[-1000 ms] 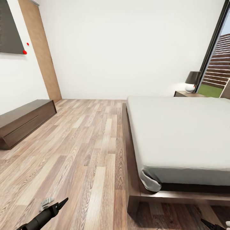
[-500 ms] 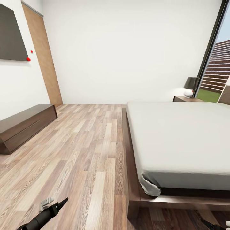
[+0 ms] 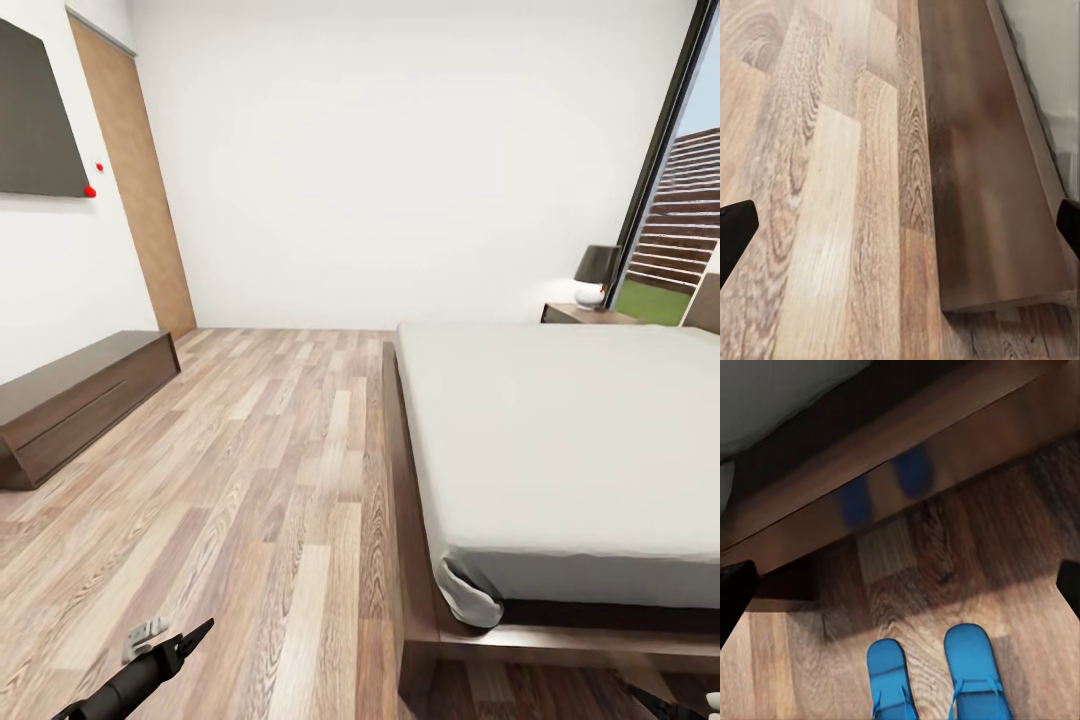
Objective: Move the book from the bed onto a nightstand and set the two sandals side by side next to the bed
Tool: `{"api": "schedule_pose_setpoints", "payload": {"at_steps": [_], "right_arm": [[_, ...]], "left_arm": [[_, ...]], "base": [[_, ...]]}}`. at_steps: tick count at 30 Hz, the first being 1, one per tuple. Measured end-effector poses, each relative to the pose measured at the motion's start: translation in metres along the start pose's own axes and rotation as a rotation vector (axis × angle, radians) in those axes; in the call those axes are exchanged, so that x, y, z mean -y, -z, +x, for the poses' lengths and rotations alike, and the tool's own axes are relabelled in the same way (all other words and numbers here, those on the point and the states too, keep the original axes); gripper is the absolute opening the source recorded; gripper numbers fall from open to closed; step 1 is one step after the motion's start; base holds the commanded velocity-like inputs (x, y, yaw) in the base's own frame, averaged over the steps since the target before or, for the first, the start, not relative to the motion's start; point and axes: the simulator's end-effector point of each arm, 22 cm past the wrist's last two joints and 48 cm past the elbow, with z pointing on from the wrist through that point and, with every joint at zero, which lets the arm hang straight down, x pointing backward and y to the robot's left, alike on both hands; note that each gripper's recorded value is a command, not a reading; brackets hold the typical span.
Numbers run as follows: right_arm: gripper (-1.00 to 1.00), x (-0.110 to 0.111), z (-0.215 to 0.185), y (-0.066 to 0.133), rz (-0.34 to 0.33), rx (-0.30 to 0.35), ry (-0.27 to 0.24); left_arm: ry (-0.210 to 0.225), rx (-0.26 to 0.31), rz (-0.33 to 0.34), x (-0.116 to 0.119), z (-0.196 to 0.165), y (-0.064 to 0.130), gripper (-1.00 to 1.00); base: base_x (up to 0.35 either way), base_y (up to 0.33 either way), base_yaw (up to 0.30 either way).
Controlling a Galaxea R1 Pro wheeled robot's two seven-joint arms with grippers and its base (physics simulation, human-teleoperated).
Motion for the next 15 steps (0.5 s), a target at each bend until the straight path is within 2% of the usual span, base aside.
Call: {"api": "schedule_pose_setpoints", "payload": {"at_steps": [15], "right_arm": [[1.0, -0.017, -0.024, 0.017, 0.0, 0.0, 0.0]], "left_arm": [[0.0, -0.001, 0.0, 0.021, -0.026, 0.007, 1.0]], "base": [[0.0, 0.0, 0.0]]}}
